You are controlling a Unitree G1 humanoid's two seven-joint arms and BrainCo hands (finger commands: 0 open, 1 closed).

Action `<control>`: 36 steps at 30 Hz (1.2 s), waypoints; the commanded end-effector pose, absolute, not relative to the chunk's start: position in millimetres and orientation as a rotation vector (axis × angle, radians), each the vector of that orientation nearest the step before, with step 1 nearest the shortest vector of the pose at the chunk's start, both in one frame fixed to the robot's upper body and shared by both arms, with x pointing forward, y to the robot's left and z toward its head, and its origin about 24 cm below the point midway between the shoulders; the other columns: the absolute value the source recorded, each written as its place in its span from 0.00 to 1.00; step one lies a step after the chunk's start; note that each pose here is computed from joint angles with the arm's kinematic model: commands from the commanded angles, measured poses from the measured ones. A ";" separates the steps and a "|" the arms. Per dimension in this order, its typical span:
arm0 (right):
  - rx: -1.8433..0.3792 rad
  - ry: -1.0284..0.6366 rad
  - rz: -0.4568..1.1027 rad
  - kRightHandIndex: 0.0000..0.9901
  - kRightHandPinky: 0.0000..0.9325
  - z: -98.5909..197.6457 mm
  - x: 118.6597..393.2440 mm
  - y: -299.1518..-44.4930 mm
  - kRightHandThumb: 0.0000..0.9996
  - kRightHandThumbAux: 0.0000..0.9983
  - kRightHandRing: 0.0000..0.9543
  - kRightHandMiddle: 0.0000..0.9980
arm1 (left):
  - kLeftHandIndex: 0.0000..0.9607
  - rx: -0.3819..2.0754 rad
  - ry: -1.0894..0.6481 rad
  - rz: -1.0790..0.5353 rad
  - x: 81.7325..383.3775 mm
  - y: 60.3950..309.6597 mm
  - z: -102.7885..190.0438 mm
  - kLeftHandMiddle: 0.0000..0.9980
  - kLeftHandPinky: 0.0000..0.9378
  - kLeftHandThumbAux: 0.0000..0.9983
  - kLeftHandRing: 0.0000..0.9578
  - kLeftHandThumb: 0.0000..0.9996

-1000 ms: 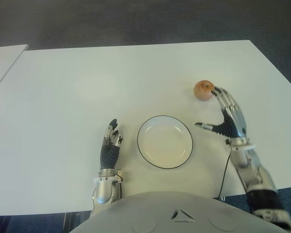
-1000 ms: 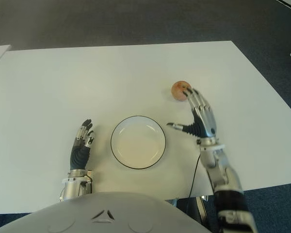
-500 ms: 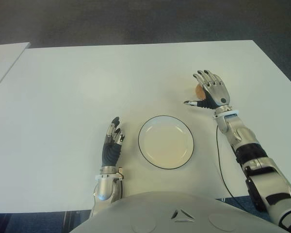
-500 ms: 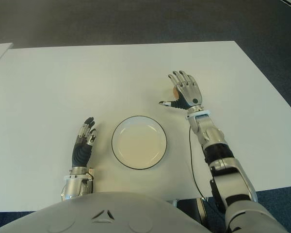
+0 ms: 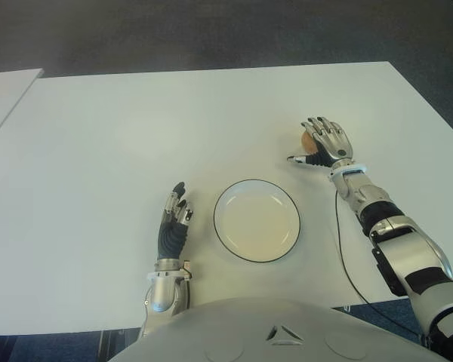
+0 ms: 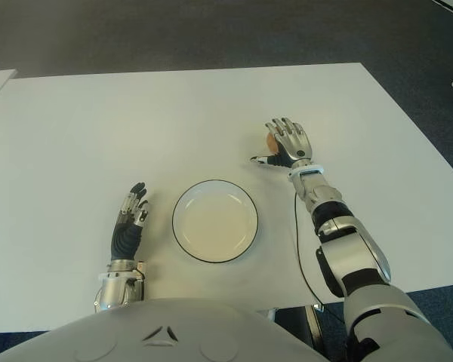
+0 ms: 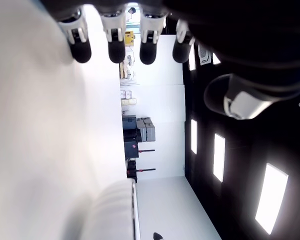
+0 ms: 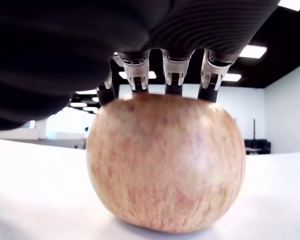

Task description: Put the apples into the plate.

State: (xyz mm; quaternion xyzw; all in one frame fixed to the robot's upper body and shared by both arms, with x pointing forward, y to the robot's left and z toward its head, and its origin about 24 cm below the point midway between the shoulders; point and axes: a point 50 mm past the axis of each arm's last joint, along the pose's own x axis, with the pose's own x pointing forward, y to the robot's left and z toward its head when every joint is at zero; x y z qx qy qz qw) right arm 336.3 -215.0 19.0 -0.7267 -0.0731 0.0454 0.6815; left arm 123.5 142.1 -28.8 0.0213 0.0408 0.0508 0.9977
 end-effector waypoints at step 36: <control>-1.569 0.035 0.130 0.00 0.00 6.5 340.7 -211.4 0.31 0.32 0.00 0.00 | 0.00 0.089 0.339 0.091 87.0 150.6 -62.1 0.00 0.01 0.39 0.00 0.04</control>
